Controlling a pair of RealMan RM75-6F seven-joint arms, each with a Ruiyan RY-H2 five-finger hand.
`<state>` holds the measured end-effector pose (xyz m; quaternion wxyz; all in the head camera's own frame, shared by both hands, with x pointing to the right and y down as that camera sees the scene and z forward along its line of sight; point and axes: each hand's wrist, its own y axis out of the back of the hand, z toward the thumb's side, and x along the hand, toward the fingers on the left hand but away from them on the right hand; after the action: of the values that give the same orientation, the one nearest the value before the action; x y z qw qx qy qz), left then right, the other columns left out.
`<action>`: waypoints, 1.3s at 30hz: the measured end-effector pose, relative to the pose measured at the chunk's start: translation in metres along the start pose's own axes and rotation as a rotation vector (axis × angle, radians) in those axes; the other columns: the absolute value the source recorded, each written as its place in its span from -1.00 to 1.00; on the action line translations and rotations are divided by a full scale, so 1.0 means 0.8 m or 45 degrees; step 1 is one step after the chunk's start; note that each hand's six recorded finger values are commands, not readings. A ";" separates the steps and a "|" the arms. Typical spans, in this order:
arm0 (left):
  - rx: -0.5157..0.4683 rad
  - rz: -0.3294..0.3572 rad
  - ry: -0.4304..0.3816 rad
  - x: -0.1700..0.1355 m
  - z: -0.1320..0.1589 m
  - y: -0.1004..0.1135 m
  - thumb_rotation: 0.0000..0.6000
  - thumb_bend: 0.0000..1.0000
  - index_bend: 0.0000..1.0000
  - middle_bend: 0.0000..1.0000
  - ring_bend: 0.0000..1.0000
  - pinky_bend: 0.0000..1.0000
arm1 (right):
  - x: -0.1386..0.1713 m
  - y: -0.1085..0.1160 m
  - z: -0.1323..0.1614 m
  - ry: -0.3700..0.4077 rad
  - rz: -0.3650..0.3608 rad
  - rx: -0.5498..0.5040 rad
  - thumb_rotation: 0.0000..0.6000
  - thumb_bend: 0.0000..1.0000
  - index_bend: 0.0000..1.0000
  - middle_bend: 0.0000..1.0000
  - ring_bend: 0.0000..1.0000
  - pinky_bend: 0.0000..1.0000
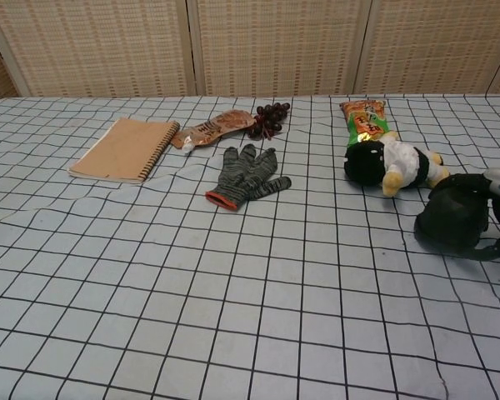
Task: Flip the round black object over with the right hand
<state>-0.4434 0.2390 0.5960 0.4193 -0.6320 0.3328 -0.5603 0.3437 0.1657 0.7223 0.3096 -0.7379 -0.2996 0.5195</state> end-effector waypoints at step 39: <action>0.012 -0.013 -0.003 0.001 0.002 -0.003 1.00 -0.16 -0.34 -0.43 -0.50 0.06 | 0.040 0.076 0.002 -0.033 -0.263 0.352 1.00 -0.59 0.42 0.31 0.16 0.34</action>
<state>-0.4416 0.2399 0.5986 0.4197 -0.6324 0.3266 -0.5632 0.3582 0.1520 0.6568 0.4561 -0.6467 -0.3036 0.5307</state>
